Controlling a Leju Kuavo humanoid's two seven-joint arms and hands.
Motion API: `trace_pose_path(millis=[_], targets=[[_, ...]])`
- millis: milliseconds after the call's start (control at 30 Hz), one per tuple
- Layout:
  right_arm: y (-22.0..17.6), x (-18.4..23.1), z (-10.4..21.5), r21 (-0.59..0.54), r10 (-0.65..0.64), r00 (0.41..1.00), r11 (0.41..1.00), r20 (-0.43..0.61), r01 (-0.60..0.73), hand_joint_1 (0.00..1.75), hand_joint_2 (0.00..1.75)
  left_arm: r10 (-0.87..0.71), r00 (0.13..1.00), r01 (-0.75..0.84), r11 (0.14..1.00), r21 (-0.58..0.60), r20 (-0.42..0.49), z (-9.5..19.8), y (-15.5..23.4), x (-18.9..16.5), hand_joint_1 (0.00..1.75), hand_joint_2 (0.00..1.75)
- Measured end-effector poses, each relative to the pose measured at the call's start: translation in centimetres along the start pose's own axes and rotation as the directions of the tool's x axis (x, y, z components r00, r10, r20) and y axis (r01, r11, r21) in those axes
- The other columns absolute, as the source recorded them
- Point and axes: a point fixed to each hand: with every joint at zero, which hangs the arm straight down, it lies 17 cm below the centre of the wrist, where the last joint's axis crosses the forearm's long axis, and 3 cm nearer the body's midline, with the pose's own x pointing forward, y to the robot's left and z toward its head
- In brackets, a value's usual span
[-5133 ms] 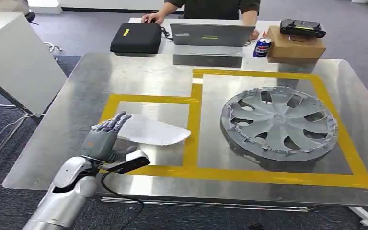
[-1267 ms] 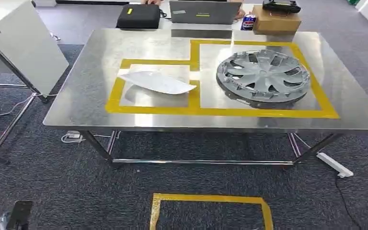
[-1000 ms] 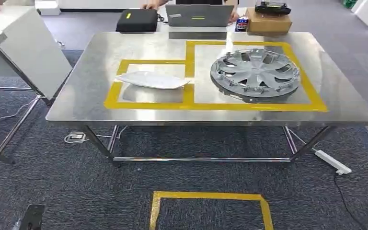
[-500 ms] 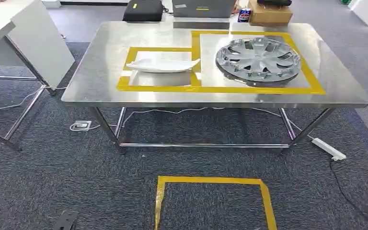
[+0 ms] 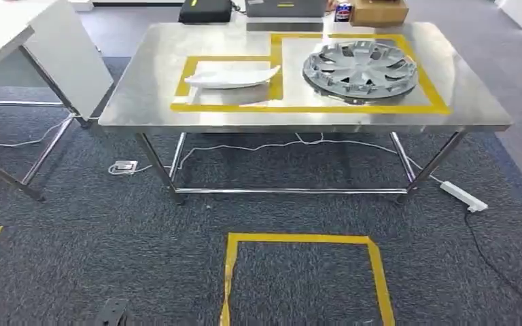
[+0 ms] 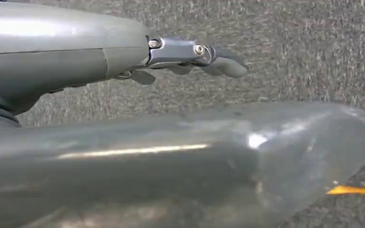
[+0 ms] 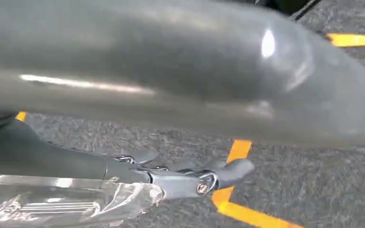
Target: Take the parts from the cabinet and place them on the table.
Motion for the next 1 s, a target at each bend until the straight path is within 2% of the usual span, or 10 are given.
trace_pose_path(millis=[267, 433, 533, 1000], targets=[[0.2, -0.2, 0.0, 0.008, 0.018, 1.0, 1.0, -0.009, -0.018, 0.0, 0.0, -0.002, 1.0, 0.002, 1.0, -0.029, -0.002, 0.3, -1.0, -0.1, 0.0, 0.0], [0.4, -0.3, 0.1, 0.015, 0.026, 1.0, 1.0, -0.01, -0.026, 0.0, 0.0, 0.005, 1.0, -0.005, 0.999, -0.038, 0.014, 0.3, -1.7, 1.1, 0.0, 0.0], [0.4, -0.3, 0.1, 0.016, 0.029, 0.999, 0.999, -0.015, -0.029, 0.0, 0.0, 0.002, 1.0, -0.002, 0.999, -0.042, -0.005, 0.5, -1.9, 0.1, 0.0, 0.0], [0.7, -0.7, 0.1, 0.025, 0.056, 0.998, 0.998, -0.022, -0.055, 0.0, 0.0, -0.009, 1.0, 0.008, 0.996, -0.087, -0.015, 1.3, -4.2, -0.2, 0.0, 0.0]])
